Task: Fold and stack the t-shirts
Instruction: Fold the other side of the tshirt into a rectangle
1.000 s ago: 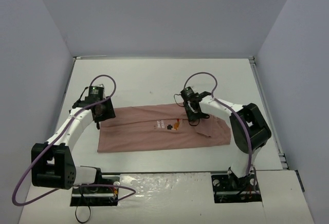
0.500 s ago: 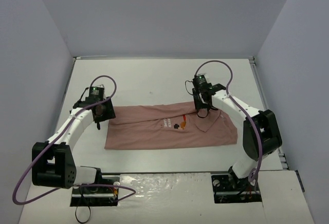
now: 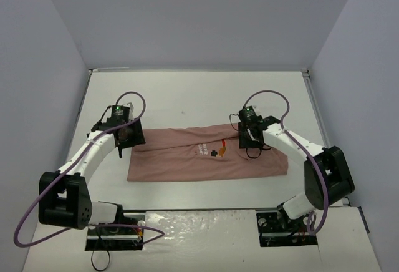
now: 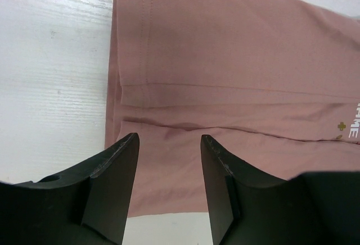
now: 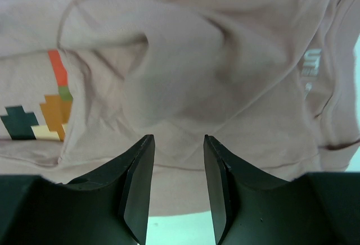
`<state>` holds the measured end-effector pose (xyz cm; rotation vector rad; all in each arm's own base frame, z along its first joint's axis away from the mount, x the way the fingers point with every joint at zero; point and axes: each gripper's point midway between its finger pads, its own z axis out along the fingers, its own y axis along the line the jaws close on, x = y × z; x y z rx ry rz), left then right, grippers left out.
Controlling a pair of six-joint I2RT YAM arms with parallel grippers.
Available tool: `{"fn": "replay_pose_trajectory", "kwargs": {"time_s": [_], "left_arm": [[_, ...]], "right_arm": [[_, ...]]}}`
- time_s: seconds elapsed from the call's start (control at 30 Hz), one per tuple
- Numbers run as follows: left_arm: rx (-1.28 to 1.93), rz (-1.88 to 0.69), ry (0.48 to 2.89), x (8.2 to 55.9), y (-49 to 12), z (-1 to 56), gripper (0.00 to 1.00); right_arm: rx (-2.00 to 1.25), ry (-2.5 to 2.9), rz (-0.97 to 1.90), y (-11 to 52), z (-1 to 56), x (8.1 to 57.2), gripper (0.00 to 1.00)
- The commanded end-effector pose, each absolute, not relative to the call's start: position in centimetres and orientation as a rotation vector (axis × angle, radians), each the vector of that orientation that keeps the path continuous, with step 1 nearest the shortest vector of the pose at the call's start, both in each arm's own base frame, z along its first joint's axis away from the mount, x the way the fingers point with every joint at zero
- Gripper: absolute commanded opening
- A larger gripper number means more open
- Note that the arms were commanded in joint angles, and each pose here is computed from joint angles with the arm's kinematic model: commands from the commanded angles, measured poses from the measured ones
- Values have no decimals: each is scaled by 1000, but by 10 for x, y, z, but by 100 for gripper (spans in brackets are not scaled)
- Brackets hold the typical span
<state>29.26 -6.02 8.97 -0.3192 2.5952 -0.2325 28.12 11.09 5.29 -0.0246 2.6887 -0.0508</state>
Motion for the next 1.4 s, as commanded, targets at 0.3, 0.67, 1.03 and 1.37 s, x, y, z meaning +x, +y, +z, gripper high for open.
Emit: {"fn": "replay_pose_trajectory", "kwargs": {"time_s": [0.3, 0.67, 1.03, 1.37], "left_arm": [[-269, -290, 2533, 311, -69, 100, 45], [-261, -290, 2539, 308, -70, 99, 45], [-253, -299, 2535, 310, -72, 101, 45], [-222, -367, 2491, 313, -85, 119, 45]], "right_arm": [[102, 2774, 20, 119, 34, 252, 42], [168, 2796, -79, 104, 21, 247, 41], [157, 2801, -161, 95, 14, 252, 33], [130, 2701, -142, 99, 48, 277, 0]]}}
